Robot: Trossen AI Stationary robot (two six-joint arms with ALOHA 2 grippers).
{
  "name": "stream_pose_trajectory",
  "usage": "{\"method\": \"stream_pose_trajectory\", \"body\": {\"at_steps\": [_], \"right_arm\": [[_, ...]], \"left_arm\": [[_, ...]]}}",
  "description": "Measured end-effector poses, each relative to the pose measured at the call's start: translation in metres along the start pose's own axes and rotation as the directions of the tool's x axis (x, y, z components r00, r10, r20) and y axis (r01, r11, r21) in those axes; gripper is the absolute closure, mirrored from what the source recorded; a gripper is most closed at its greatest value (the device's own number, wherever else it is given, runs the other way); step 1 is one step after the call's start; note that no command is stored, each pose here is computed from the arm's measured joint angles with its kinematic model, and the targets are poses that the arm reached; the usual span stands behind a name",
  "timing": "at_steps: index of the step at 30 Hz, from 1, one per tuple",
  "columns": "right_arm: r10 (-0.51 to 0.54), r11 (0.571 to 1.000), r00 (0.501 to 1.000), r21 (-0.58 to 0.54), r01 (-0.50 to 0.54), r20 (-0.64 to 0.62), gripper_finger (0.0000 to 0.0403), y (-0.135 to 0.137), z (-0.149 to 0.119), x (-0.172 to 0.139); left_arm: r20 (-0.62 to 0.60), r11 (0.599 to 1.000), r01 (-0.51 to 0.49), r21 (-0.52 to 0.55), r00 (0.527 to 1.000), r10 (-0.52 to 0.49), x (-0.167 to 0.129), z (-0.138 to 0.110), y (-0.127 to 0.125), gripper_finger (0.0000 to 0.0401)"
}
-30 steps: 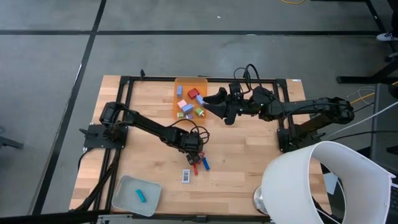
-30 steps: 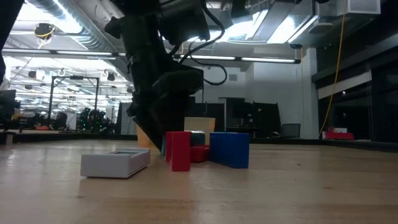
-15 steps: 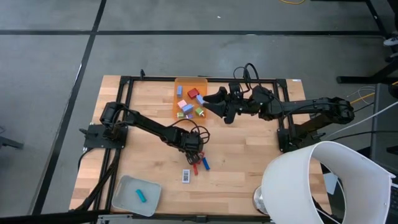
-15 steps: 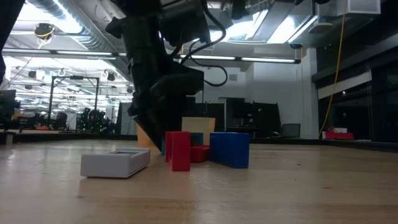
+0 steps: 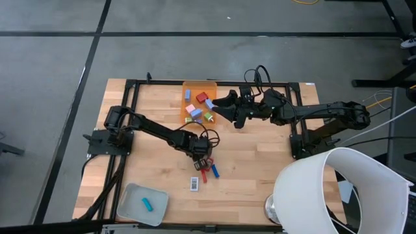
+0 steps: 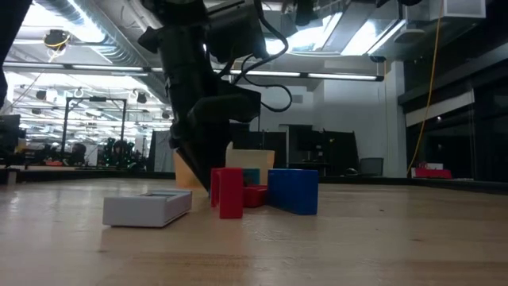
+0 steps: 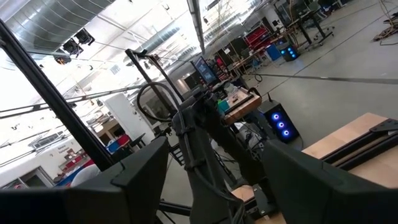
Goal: Pick & Place Office items
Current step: Put the light blue digital clock into the gray bin
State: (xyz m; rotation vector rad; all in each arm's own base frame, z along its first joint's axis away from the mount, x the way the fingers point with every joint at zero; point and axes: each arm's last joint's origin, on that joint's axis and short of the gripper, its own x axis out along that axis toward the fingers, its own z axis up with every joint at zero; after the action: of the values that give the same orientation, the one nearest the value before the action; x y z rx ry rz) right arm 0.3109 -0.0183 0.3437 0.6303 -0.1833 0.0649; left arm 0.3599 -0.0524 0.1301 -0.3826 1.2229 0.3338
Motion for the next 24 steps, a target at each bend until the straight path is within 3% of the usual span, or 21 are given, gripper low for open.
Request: {"method": "stream_pose_trajectory", "body": {"at_steps": [7,13,19,24], "right_arm": [[-0.015,1.0,1.0,-0.002,0.015,0.012,0.0142,0.0,0.0,0.0],[-0.014,1.0,1.0,-0.002,0.014,0.025,0.0142,0.0,0.001,0.0],[0.011,1.0,0.998,-0.005,-0.011,0.059,0.0142,0.003,0.005,0.0],[0.039,0.999,0.995,-0.009,-0.038,0.095,0.0142,0.005,0.008,0.0]], "left_arm": [[-0.049,0.996,0.088,0.0,0.995,-0.088,-0.017,0.001,0.004,0.0347],[-0.012,0.995,0.1,0.002,0.995,-0.1,-0.03,-0.007,0.002,0.0347],[0.197,0.962,0.247,-0.113,0.955,-0.222,-0.052,-0.026,0.008,0.0347],[0.293,0.947,0.291,-0.136,0.925,-0.242,-0.075,-0.047,0.023,0.0347]]}}
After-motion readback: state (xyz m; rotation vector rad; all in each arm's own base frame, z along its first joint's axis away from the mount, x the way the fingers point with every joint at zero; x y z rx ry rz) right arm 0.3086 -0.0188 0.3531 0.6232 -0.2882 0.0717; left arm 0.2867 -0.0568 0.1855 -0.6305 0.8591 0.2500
